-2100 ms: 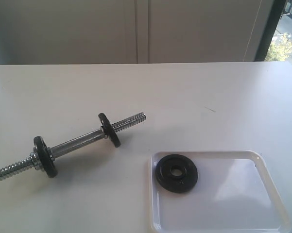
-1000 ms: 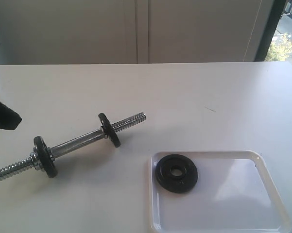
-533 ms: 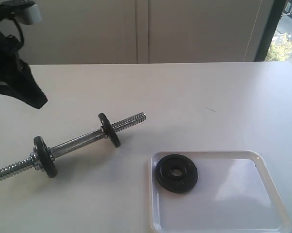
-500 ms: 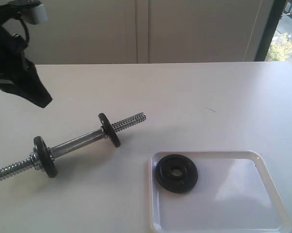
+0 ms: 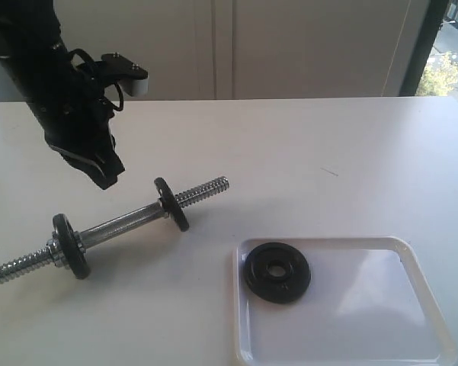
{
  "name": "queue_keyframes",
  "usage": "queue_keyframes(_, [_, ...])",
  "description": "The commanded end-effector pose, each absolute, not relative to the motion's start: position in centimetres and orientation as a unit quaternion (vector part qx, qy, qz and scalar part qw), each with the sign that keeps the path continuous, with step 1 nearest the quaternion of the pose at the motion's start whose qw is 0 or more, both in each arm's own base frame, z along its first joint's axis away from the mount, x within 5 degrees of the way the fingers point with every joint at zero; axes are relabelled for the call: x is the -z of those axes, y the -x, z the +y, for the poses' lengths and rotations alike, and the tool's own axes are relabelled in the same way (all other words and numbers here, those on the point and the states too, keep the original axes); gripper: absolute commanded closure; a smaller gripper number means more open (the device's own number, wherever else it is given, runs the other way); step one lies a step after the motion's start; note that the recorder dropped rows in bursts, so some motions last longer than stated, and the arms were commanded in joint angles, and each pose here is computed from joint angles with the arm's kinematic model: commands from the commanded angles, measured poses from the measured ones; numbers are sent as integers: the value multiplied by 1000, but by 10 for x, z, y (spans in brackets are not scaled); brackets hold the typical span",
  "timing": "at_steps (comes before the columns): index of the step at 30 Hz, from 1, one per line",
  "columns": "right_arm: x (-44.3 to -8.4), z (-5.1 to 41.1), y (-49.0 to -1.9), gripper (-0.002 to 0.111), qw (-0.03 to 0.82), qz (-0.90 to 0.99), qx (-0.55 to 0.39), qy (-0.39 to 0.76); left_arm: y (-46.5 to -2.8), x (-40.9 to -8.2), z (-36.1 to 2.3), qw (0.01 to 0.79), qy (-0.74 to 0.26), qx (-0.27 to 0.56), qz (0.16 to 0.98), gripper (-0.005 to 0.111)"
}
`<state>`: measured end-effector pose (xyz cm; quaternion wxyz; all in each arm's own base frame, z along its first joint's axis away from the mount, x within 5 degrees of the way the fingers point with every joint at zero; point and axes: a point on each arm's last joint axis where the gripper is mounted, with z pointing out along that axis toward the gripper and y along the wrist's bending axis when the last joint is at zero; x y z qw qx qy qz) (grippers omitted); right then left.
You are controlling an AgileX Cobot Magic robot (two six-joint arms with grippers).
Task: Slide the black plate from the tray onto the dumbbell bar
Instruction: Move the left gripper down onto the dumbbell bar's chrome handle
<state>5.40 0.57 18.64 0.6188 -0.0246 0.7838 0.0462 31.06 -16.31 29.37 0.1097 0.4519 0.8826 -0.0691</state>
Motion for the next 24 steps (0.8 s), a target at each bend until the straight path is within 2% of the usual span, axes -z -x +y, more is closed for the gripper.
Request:
queue_keyframes(1, [-185,6,-54,108,623,780,-46,28,-315,-289,-172,123,-456,88,877,106])
queue_keyframes(4, [-185,6,-54,108,623,780,-46,28,-317,-283,-176,126,-486,96,860,94])
queue_keyframes(8, [-185,6,-54,108,623,780,-46,28,-320,-273,-181,118,-510,112,845,60])
queue_keyframes(11, [-185,6,-54,108,623,780,-46,28,-324,-263,-182,107,-516,109,843,45])
queue_keyframes(18, [-185,6,-54,108,623,780,-46,28,-332,-239,-186,75,-514,112,847,42])
queue_keyframes(24, [-185,6,-54,108,623,780,-46,28,-340,-224,-184,70,-523,83,846,42])
